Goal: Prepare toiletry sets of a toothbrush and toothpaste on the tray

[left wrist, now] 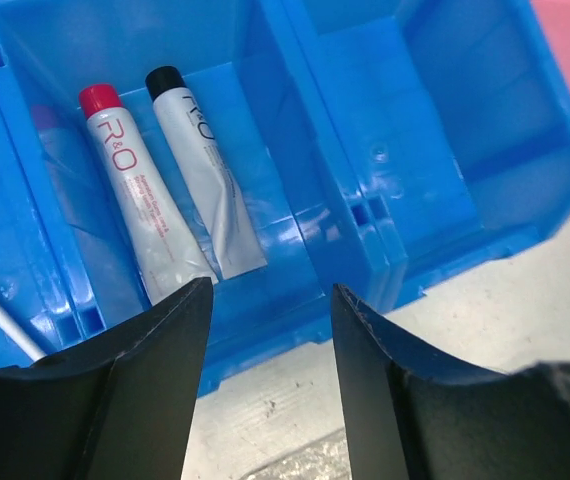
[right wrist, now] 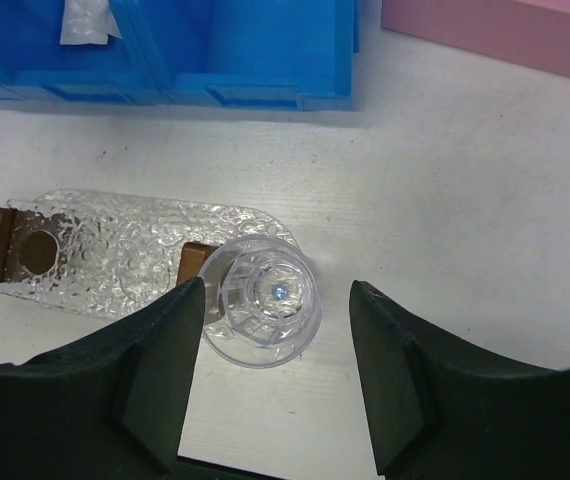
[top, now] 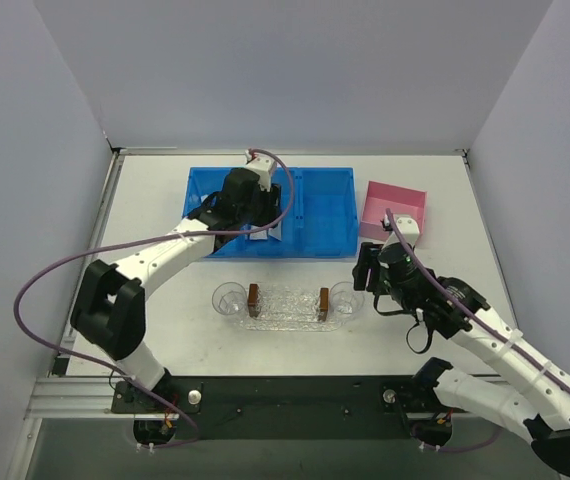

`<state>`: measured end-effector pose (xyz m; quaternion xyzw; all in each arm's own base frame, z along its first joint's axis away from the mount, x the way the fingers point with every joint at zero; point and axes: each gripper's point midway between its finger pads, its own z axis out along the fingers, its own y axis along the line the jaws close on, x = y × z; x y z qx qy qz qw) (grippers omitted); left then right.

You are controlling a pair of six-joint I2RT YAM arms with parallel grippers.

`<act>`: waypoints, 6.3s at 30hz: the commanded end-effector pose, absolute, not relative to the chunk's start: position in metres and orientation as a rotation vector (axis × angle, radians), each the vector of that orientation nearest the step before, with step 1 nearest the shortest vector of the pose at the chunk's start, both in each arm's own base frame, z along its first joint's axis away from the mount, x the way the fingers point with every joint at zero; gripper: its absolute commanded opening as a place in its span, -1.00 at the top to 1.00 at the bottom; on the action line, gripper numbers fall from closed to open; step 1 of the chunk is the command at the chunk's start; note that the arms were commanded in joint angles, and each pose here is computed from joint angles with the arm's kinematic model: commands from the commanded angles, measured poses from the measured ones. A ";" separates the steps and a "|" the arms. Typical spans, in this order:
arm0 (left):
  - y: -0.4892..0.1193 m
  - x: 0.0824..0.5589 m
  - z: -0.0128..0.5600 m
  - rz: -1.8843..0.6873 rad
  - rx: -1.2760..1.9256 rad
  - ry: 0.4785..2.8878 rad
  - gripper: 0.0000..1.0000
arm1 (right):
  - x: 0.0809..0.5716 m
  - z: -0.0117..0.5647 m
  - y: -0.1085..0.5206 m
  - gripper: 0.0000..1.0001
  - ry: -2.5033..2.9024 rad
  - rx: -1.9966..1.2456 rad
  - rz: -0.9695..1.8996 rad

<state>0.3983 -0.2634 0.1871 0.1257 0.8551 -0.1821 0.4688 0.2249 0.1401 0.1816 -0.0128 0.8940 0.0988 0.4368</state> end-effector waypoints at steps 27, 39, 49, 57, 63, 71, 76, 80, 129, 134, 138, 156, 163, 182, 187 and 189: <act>-0.265 0.447 0.081 -0.376 0.347 2.332 -0.25 | 0.209 0.188 0.131 -0.13 2.185 -0.007 0.298; -0.263 0.447 0.062 -0.354 0.340 2.377 -0.17 | 0.211 0.184 0.132 -0.12 2.200 -0.014 0.284; -0.271 0.442 0.055 -0.417 0.320 2.405 0.03 | 0.212 0.180 0.134 -0.12 2.217 -0.015 0.279; -0.281 0.439 0.071 -0.508 0.284 2.387 0.51 | 0.211 0.179 0.133 -0.11 2.219 -0.013 0.279; -0.289 0.435 0.101 -0.597 0.274 2.325 1.00 | 0.211 0.189 0.136 -0.12 2.206 -0.042 0.294; -0.288 0.424 0.151 -0.692 0.232 2.232 1.00 | 0.213 0.196 0.133 -0.13 2.209 -0.094 0.244; -0.274 0.409 0.172 -0.691 0.188 2.201 1.00 | 0.221 0.215 0.134 -0.13 2.175 -0.165 0.209; -0.270 0.398 0.203 -0.739 0.150 2.145 1.00 | 0.228 0.235 0.141 -0.13 2.134 -0.245 0.198; -0.266 0.234 0.274 -1.488 -0.127 2.180 1.00 | 0.249 0.226 0.342 0.53 1.711 -1.017 0.150; -0.265 0.231 0.277 -1.500 -0.133 2.171 1.00 | 0.251 0.225 0.343 0.94 1.707 -1.011 0.137; -0.265 0.230 0.283 -1.514 -0.129 2.151 1.00 | 0.252 0.221 0.340 1.00 1.716 -1.007 0.124; -0.271 0.245 0.290 -1.534 -0.098 2.066 0.61 | 0.256 0.225 0.308 1.00 1.726 -0.884 0.209; -0.274 0.255 0.282 -1.493 -0.077 2.076 0.41 | 0.267 0.224 0.294 1.00 1.749 -0.813 0.199; -0.282 0.262 0.288 -1.315 0.515 1.710 -0.20 | 0.277 0.271 0.275 1.00 1.697 -0.658 0.369; -0.285 0.248 0.310 -1.335 0.652 1.507 -0.36 | 0.264 0.291 0.274 1.00 1.689 -0.622 0.527; -0.287 0.238 0.317 -1.363 0.713 1.454 -0.39 | 0.252 0.297 0.277 1.00 1.689 -0.635 0.619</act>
